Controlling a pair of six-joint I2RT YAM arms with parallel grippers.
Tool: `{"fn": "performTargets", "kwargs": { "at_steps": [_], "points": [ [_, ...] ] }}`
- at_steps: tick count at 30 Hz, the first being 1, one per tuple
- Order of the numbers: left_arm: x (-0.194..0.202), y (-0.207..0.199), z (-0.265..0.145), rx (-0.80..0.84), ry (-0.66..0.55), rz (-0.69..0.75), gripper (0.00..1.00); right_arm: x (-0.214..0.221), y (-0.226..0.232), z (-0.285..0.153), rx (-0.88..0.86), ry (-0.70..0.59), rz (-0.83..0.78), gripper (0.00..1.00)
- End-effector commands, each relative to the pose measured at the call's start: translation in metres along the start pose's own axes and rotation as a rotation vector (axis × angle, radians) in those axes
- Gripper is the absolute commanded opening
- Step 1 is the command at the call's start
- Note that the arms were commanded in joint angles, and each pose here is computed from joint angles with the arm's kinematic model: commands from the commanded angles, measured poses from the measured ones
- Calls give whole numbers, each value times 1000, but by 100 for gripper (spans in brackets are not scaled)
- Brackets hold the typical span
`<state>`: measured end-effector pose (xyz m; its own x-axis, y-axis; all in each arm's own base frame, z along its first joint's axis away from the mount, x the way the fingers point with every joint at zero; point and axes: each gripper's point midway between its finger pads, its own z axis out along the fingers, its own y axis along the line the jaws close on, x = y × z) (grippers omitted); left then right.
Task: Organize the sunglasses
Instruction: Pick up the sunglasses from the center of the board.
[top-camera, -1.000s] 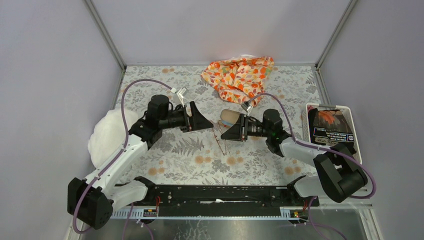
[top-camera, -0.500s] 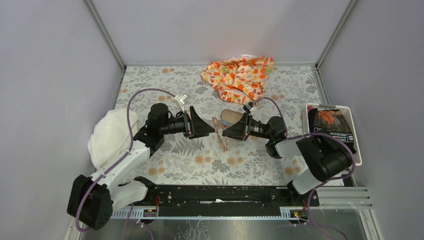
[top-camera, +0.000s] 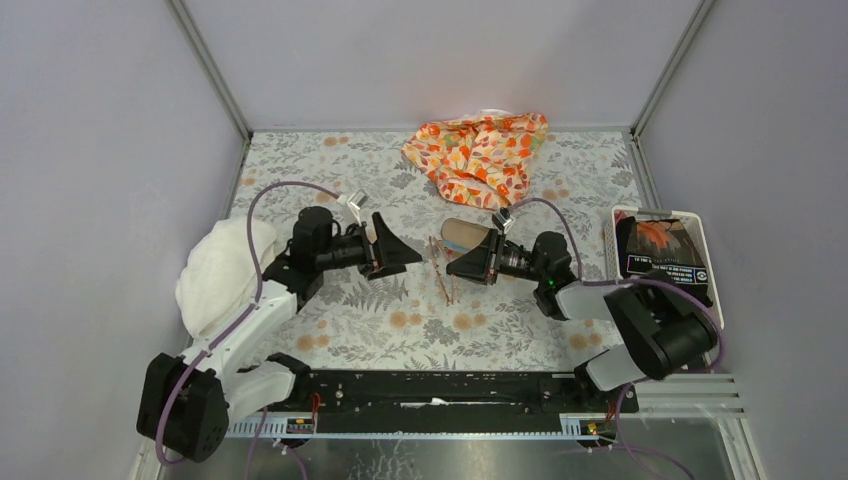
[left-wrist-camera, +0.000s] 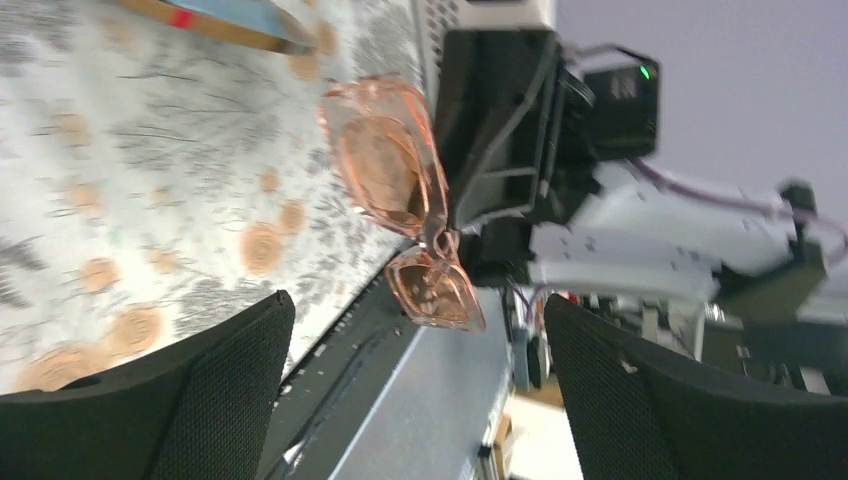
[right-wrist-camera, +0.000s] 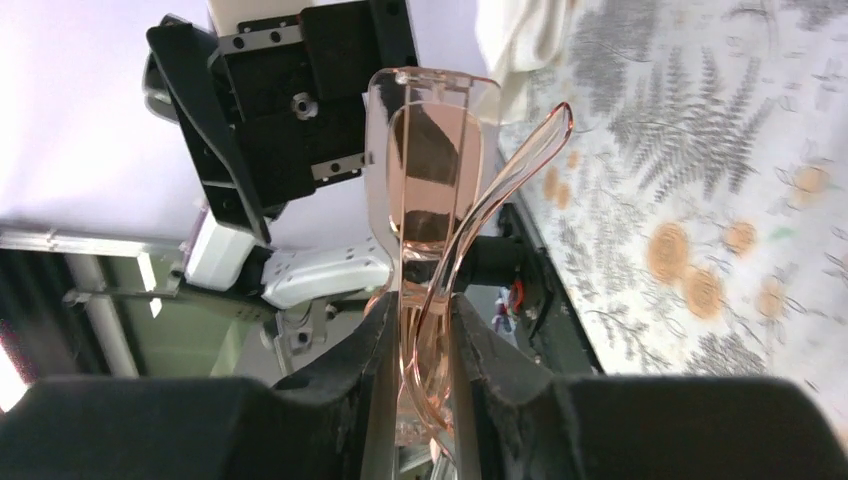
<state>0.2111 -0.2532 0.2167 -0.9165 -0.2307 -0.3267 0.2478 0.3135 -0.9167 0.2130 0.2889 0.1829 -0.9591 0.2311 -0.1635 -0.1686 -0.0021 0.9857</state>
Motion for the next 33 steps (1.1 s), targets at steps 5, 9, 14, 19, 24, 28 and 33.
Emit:
{"fn": "performTargets", "kwargs": {
  "at_steps": [5, 9, 14, 19, 24, 28, 33],
  "points": [
    [12, 89, -38, -277, -118, -173, 96, 3, -81, -24, 588, -59, -205, 0],
    [16, 105, -46, -338, -142, -190, 96, 9, -104, -34, 824, -34, -293, 0],
    [17, 125, -55, -462, -153, -184, 96, 17, -123, -34, 977, 7, -422, 0],
    [21, 138, -59, -522, -154, -191, 96, 9, -140, -49, 1128, 6, -519, 0],
    [21, 140, -59, -525, -151, -189, 96, 17, -147, -52, 1239, 62, -615, 4],
    [22, 140, -59, -523, -150, -187, 96, 15, -139, -56, 1332, 36, -678, 43],
    [22, 140, -59, -522, -149, -187, 96, 12, -122, -59, 1420, -16, -761, 54]
  ]
}}
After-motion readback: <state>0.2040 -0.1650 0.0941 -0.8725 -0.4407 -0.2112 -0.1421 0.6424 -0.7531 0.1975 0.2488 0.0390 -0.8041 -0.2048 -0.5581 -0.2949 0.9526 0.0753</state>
